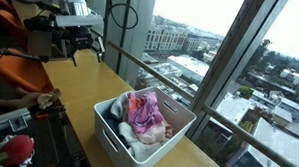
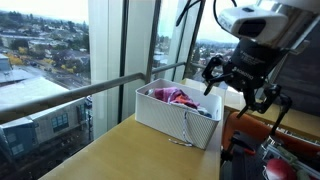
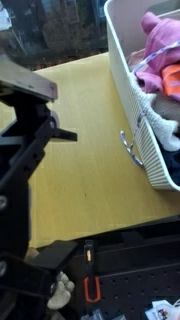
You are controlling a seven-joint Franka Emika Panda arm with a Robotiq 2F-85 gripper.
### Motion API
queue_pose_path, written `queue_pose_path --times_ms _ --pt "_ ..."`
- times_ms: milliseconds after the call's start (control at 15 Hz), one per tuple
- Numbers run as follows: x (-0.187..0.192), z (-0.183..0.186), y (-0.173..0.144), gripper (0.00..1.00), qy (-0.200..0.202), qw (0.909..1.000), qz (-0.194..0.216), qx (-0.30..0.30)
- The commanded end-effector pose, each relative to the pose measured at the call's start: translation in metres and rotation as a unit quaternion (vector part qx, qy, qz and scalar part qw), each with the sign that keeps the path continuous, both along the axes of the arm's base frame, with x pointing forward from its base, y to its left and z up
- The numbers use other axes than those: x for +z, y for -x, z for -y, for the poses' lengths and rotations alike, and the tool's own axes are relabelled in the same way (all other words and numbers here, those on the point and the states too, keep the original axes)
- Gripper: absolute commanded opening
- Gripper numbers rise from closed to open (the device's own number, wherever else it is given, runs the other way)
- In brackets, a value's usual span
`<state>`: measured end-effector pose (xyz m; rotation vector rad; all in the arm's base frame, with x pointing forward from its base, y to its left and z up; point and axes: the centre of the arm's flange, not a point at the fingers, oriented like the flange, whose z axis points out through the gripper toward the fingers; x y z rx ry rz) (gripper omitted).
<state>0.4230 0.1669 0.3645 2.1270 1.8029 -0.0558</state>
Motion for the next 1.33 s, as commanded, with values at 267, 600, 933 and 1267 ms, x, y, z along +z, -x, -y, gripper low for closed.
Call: queue_pose_path --times_ms 267,600,933,1267 --pt "-0.087 0.033 -0.066 1.0 -0.009 0.9986 -0.046 0.023" --pt "-0.137 0.058 -0.12 1.0 -0.014 0.996 -0.077 0.042" --pt "-0.191 0.063 -0.144 1.0 -0.006 0.9906 -0.117 0.071" --pt "-0.226 0.062 -0.152 1.0 0.011 0.9832 -0.148 0.106"
